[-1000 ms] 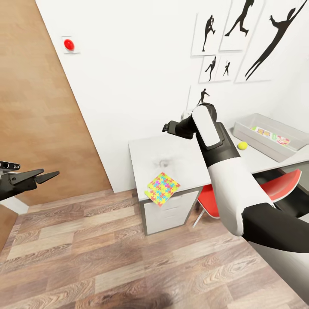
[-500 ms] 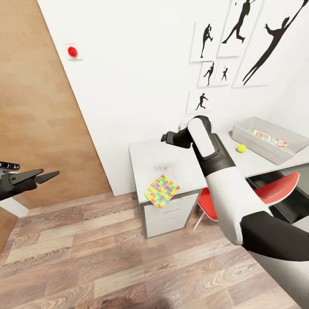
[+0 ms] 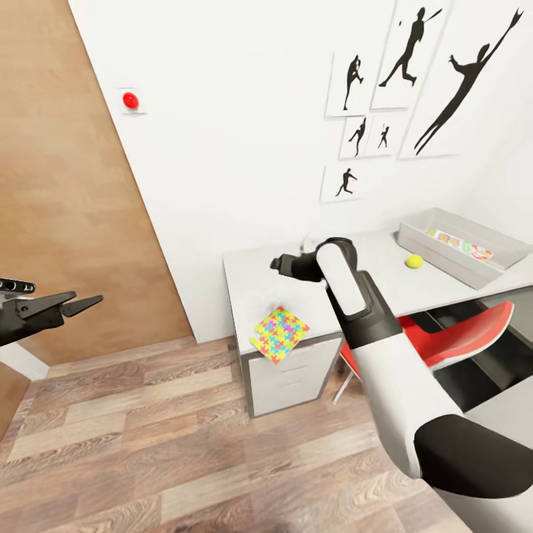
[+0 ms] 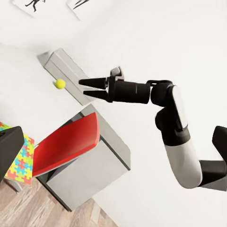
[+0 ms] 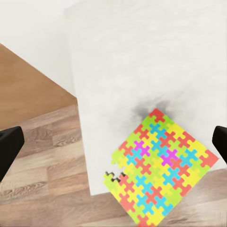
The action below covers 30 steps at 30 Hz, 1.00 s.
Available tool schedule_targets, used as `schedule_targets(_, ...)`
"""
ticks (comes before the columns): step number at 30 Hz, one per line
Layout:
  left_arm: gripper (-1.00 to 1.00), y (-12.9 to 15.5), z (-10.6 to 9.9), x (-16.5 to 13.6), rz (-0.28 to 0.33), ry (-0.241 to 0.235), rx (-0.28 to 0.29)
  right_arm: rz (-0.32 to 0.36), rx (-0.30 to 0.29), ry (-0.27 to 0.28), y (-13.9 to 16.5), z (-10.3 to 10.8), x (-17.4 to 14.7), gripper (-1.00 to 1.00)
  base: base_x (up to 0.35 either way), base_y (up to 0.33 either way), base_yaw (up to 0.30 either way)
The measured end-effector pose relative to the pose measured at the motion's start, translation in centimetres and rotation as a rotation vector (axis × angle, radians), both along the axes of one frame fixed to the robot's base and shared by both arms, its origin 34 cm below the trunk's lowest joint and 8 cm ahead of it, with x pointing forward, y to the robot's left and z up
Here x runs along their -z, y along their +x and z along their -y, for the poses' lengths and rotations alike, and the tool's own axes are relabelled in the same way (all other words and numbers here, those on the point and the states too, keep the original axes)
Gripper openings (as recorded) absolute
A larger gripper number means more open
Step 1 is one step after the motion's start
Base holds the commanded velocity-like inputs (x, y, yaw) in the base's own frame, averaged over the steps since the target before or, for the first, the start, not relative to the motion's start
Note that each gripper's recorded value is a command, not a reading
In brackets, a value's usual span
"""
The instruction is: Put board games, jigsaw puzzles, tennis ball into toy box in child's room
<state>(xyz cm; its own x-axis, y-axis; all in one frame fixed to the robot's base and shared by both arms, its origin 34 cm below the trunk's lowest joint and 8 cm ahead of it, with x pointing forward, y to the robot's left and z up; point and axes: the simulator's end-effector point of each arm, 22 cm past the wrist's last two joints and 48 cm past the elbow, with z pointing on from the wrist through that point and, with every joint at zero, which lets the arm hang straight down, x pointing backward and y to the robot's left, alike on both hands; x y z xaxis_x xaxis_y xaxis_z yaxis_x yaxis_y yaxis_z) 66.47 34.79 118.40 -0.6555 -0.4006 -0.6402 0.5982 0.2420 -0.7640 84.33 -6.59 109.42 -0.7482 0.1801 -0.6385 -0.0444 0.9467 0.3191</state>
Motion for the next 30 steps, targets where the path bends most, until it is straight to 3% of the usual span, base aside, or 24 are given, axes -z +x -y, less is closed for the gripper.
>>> schedule_targets(7,1.0,-0.2,0.0,-0.6,0.011,0.001,0.0,0.07,-0.02,0.037,-2.1,-0.8,-1.9,1.0,0.0,0.0,0.0)
schedule_targets(17,1.0,-0.5,0.0,-1.5,0.027,0.003,-0.002,0.157,-0.14,0.126,-6.0,-5.4,-5.8,1.0,0.0,0.0,0.0)
schedule_targets(30,1.0,-0.9,0.0,-2.6,0.046,0.005,-0.002,0.199,-0.163,0.154,-7.7,-6.2,-7.8,1.0,0.0,0.0,0.0)
